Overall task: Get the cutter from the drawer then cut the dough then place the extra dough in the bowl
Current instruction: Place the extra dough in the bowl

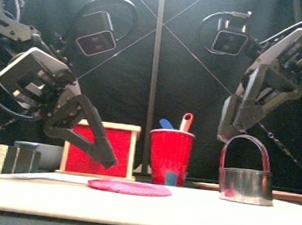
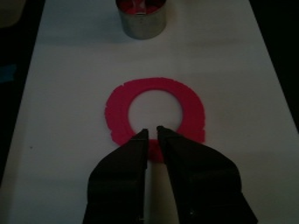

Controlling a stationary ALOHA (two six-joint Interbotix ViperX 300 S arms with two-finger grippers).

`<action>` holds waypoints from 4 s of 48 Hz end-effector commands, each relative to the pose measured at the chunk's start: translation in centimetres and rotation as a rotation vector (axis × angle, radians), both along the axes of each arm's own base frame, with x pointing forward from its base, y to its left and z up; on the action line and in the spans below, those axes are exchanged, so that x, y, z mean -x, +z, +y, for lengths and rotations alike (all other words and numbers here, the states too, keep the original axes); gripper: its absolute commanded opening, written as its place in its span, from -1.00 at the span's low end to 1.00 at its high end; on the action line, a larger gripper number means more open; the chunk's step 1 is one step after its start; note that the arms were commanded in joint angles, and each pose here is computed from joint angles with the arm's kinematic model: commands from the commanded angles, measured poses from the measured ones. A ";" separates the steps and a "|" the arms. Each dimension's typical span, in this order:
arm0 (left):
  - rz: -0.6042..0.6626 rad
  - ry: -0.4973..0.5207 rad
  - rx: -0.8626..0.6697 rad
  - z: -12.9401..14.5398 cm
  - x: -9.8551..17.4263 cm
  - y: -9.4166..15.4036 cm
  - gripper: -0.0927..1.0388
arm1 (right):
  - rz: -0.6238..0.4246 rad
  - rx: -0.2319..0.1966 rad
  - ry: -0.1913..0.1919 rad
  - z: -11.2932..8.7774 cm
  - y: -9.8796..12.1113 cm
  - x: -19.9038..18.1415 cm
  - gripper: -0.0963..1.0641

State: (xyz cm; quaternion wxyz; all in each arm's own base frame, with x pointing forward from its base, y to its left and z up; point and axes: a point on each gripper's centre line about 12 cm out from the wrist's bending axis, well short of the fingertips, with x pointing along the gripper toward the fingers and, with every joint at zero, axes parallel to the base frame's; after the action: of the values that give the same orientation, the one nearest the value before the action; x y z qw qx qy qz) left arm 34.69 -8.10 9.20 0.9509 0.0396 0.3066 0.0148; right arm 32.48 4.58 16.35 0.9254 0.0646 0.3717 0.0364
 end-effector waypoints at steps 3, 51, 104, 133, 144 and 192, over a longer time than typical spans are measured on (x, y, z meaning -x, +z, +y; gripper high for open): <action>-0.047 0.031 0.003 1.1 -0.9 1.4 0.66 | -0.048 0.004 -0.003 -0.2 1.3 -0.8 0.61; 0.161 -0.040 -0.008 1.5 -1.8 -3.2 0.27 | -0.028 0.005 -0.013 -0.3 0.2 -1.7 0.61; -0.526 0.303 -0.157 14.2 12.5 16.8 0.02 | -0.015 0.018 -0.023 -0.9 -0.3 -2.3 0.61; -0.233 0.521 -0.070 18.2 18.5 10.2 0.02 | -0.174 0.114 -0.001 -2.5 2.4 -4.2 0.61; -0.129 0.502 -0.031 18.2 17.9 8.3 0.13 | -0.188 0.114 -0.004 -2.6 2.6 -4.3 0.61; -0.493 0.106 -0.143 10.2 12.9 13.9 0.67 | -0.623 0.211 -0.168 -8.7 6.9 -3.7 0.61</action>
State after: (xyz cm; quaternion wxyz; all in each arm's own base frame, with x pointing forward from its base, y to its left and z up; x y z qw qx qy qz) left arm 21.23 2.71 21.85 0.9871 0.0795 0.0903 0.1054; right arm 36.24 -3.41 21.30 0.9927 -0.0169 0.1090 -0.0494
